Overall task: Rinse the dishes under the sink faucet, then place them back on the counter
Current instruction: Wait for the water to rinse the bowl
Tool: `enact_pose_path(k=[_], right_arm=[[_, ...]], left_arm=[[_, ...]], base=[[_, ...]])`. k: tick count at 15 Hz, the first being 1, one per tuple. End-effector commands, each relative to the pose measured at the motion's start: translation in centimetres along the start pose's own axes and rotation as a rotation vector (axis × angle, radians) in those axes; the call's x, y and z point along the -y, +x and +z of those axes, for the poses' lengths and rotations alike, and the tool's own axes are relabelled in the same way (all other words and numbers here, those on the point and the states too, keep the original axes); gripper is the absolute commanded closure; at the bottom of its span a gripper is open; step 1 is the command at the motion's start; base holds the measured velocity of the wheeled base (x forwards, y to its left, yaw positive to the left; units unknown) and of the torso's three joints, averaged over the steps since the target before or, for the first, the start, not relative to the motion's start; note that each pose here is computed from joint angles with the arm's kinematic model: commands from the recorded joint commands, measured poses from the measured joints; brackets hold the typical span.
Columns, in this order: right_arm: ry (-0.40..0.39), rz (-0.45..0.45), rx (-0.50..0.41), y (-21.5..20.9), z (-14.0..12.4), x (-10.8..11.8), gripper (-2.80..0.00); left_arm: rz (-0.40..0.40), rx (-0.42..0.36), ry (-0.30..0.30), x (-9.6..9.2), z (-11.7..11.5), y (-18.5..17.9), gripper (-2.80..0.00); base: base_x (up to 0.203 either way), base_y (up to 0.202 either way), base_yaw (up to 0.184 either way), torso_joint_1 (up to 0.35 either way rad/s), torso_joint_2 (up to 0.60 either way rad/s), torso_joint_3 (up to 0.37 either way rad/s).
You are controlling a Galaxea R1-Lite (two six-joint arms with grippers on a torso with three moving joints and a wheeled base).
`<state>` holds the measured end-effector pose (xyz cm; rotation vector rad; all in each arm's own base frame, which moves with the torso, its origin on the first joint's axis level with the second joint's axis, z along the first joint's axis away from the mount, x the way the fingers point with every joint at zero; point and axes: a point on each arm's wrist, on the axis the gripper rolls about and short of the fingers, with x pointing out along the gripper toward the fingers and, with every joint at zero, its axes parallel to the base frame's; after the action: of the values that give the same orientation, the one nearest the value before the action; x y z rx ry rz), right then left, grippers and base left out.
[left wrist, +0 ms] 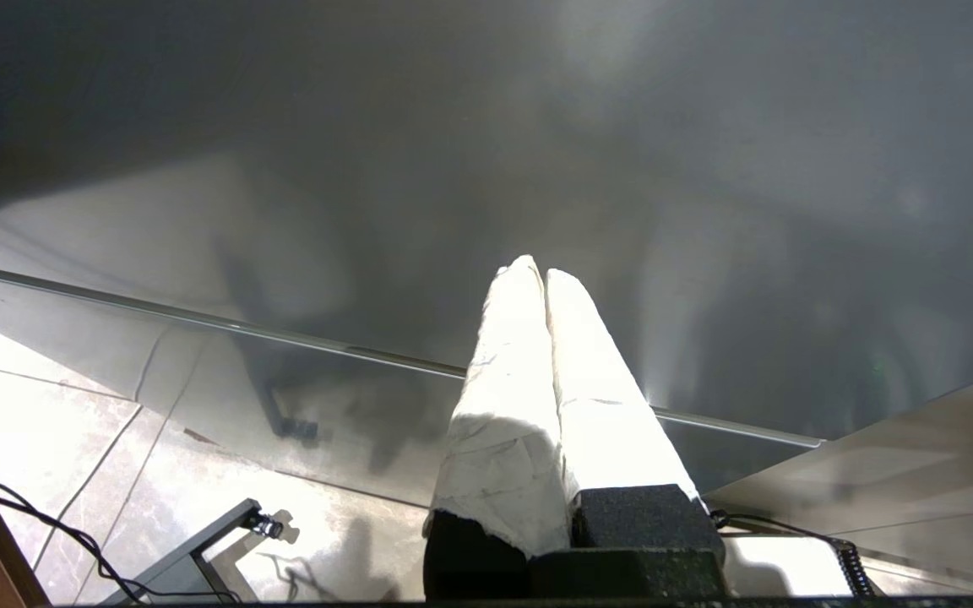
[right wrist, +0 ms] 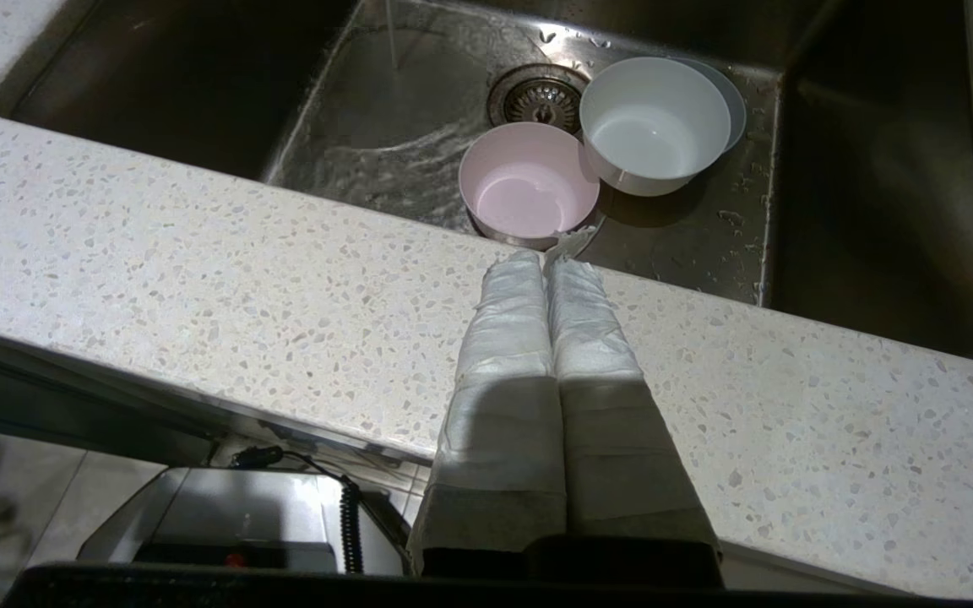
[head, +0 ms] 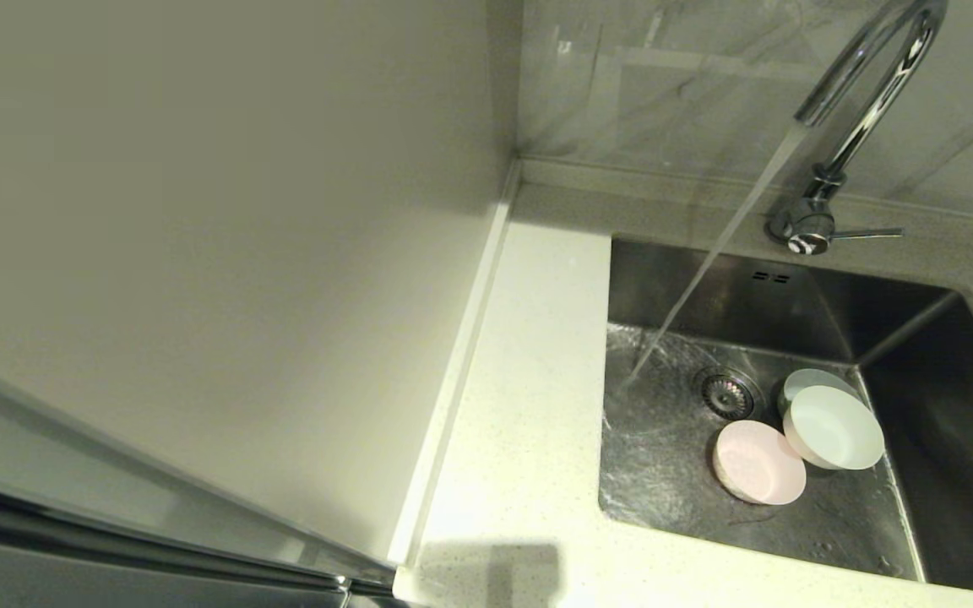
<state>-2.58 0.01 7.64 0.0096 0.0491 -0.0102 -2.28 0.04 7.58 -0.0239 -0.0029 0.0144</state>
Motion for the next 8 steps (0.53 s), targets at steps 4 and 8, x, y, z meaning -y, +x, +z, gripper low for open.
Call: enact_pose_path(k=[4,8], right_arm=[[0.0,-0.001,-0.001,0.01,0.0,0.0,0.0],[0.0,-0.001,-0.001,0.01,0.0,0.0,0.0]], left_arm=[[0.0,0.003,0.0,0.0,0.0,-0.02,0.0],[0.001,0.003,-0.001,0.0,0.0,-0.02,0.0]], base=[[0.0,0.0,0.0,0.0,0.0,0.0],[0.0,0.0,0.0,0.0,0.0,0.0]])
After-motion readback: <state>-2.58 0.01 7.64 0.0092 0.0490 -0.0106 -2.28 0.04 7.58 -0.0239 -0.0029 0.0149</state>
